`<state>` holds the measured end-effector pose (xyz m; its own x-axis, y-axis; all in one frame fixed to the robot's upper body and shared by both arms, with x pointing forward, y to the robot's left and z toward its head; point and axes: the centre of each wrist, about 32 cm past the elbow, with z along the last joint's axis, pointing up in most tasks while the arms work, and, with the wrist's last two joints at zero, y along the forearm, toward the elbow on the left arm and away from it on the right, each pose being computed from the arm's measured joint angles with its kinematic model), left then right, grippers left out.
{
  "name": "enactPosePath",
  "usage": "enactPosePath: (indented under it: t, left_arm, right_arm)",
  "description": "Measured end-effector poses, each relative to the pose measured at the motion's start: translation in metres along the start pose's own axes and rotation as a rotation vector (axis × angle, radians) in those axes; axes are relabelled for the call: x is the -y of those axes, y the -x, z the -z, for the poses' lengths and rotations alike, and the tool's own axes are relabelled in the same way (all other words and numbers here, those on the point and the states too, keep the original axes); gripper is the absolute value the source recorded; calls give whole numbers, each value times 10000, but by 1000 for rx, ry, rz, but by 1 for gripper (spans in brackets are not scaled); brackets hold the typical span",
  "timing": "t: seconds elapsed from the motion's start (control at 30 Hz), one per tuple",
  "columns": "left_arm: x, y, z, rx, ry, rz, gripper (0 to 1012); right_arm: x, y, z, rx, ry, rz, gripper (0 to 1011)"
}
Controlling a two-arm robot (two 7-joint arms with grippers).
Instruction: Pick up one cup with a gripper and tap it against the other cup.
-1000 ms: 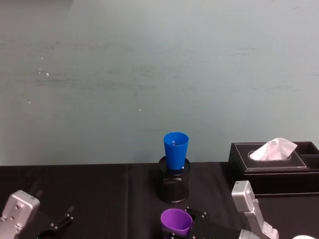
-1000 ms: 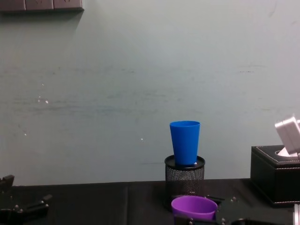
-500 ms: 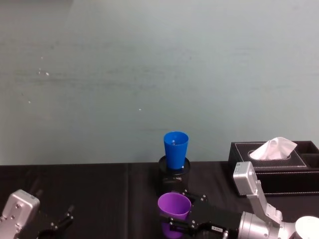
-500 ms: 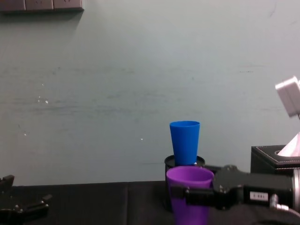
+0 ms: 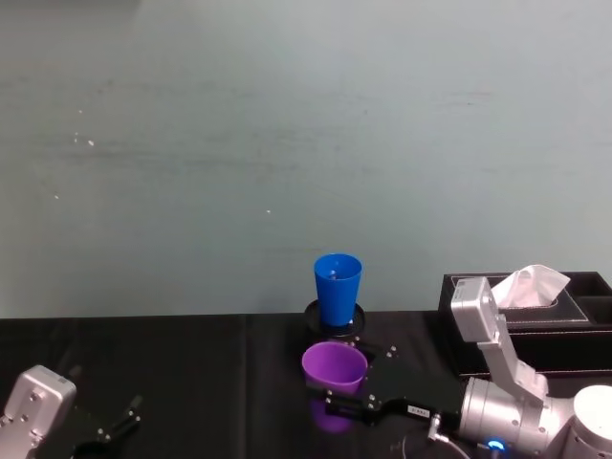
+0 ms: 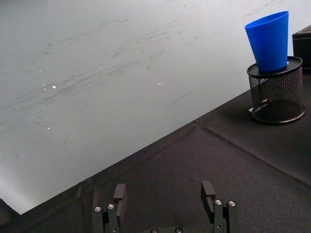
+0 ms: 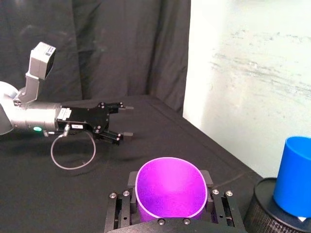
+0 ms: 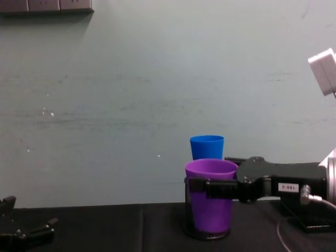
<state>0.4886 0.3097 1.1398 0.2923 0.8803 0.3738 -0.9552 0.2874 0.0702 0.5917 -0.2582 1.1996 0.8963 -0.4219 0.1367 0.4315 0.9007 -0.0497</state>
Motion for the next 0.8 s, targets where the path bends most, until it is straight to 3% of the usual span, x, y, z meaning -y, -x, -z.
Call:
enactPosePath:
  t: [0.33,0.8]
  left_arm:
    - [0,0,0,0,0,0,1000]
    - [0,0,0,0,0,0,1000]
  right_arm:
    - [-1,-58,-128,-3,-6,2,754]
    - [-1,-68,-161,-20,-9,2,754]
